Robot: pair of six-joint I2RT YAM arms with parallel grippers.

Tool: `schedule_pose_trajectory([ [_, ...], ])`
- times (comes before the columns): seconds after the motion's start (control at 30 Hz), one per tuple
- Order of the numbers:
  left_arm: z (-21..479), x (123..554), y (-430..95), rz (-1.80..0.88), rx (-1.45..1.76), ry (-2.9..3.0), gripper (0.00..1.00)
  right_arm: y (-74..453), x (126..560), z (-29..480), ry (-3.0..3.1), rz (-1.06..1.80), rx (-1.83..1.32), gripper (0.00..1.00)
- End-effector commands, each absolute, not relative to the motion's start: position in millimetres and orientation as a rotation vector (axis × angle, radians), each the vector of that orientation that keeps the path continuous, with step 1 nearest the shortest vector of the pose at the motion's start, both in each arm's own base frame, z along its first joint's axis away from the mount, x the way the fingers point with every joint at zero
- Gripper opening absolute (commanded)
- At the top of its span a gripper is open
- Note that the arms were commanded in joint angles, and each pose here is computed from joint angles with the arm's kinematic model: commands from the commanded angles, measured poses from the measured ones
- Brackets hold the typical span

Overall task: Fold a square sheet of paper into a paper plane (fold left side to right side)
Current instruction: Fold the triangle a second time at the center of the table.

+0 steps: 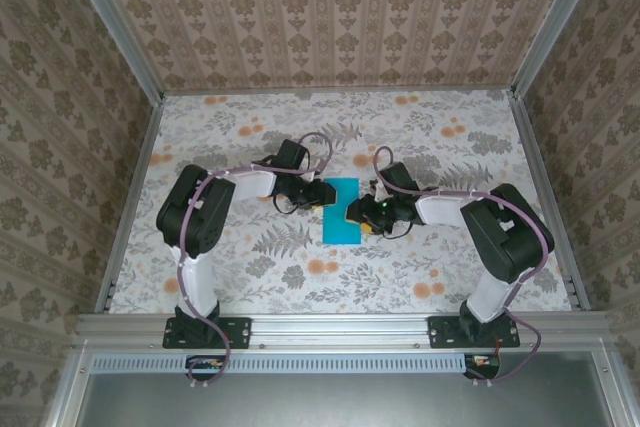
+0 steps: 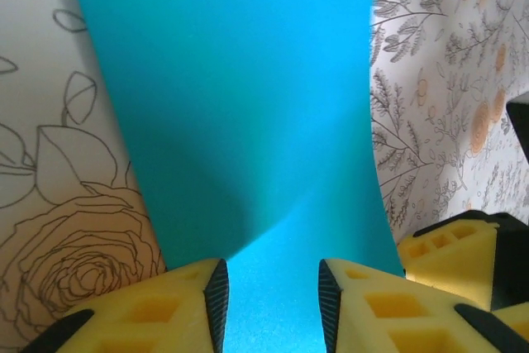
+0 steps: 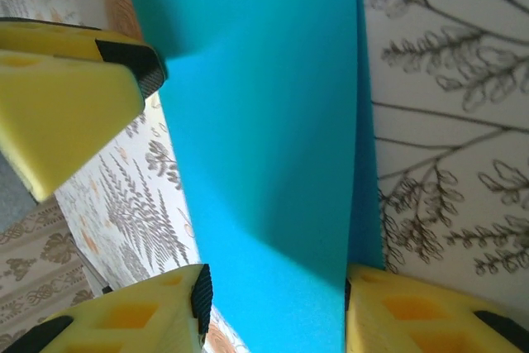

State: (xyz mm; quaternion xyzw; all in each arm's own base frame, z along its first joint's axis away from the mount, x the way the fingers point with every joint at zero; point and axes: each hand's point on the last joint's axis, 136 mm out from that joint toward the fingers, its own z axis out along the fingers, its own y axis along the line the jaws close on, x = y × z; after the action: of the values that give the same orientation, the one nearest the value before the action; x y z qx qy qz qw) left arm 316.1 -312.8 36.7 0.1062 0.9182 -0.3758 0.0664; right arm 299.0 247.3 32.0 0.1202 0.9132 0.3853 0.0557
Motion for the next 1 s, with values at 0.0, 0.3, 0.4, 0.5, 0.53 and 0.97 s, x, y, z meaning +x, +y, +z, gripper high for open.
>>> schedule_pose_trajectory([
  [0.0, 73, 324, -306, -1.100, 0.386, 2.643, 0.47, 252, 312, 44, 2.705, 1.238, 0.372, 0.44],
  [0.3, 110, 305, -276, -0.986, 0.470, 2.470, 0.64, 250, 327, 50, 2.676, 1.245, 0.365, 0.43],
  [0.4, 118, 283, -276, -0.946, 0.564, 2.412, 0.69, 250, 331, 52, 2.682, 1.245, 0.362, 0.41],
  [0.5, 125, 255, -282, -0.881, 0.708, 2.350, 0.74, 249, 336, 56, 2.686, 1.237, 0.375, 0.37],
  [0.53, 126, 247, -284, -0.857, 0.749, 2.333, 0.76, 248, 336, 56, 2.691, 1.234, 0.380, 0.35],
  [0.97, 100, 191, -329, -0.513, 1.196, 2.240, 0.85, 249, 347, 57, 2.705, 1.229, 0.429, 0.31],
])
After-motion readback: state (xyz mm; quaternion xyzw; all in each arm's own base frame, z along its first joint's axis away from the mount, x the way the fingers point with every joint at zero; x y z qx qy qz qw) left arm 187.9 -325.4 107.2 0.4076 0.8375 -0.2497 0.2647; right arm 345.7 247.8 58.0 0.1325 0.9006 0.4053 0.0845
